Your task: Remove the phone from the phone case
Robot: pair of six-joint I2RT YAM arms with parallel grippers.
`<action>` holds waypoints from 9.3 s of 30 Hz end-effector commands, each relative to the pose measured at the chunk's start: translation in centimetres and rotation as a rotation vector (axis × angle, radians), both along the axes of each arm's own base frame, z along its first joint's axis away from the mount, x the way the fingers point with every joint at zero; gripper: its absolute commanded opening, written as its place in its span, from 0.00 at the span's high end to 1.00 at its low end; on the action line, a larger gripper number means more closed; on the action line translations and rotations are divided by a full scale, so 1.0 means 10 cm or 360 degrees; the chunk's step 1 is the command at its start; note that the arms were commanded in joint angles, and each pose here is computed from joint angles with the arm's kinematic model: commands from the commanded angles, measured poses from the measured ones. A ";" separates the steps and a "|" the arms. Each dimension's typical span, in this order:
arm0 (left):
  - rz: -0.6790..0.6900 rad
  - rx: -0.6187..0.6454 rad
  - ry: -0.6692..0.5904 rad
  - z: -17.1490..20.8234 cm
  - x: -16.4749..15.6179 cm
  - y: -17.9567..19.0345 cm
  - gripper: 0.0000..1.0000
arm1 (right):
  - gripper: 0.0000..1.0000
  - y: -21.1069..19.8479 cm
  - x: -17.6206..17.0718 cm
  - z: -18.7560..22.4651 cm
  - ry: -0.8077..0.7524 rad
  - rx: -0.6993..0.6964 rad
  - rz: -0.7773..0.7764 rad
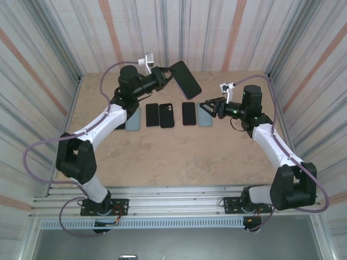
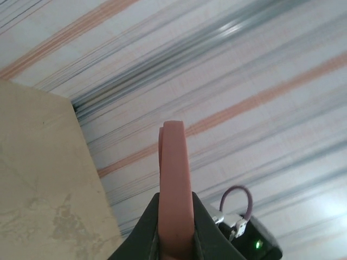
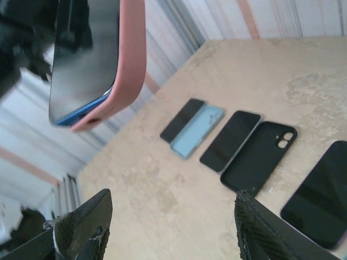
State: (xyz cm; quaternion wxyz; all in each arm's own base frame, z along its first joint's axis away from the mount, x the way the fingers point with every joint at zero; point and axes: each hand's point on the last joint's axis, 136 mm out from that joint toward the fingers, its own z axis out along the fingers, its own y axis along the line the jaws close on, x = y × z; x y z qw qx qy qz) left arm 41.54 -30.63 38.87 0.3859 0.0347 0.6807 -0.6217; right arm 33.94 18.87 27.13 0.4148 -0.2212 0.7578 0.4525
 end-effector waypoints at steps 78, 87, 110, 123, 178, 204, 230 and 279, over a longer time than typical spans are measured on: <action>-0.1089 0.0230 -0.0890 0.40 -1.49 -0.13 1.00 | 0.84 0.66 -0.29 0.15 -0.1061 -0.0562 0.0477; -0.1060 0.0224 -0.0919 0.45 -1.49 -0.13 1.00 | 0.84 0.65 -0.26 0.27 -0.1211 -0.0577 0.0396; -0.0960 0.0273 -0.0892 0.37 -1.32 -0.18 1.00 | 0.69 0.71 -0.59 0.51 -0.1041 -0.0215 0.0566; -0.0244 0.0008 -0.0489 0.59 -0.56 -0.05 1.00 | 0.50 0.60 -0.31 0.65 -0.0457 0.0276 0.0317; 0.0392 -0.0338 0.0545 -0.60 0.03 0.26 0.22 | 0.97 0.48 0.51 0.46 0.0676 0.1313 -0.0314; 0.0275 -0.0546 0.0680 -0.43 -0.70 -0.38 0.44 | 0.97 0.53 0.67 0.45 0.0464 0.1355 -0.0600; 0.0462 -0.0542 0.0728 -0.71 -0.46 -0.26 0.52 | 0.99 0.62 0.54 0.43 0.0447 0.1355 -0.0531; 0.0051 -0.0695 0.0549 0.09 -0.61 -0.87 1.00 | 1.00 0.06 0.60 -0.66 0.0294 0.0592 -0.1089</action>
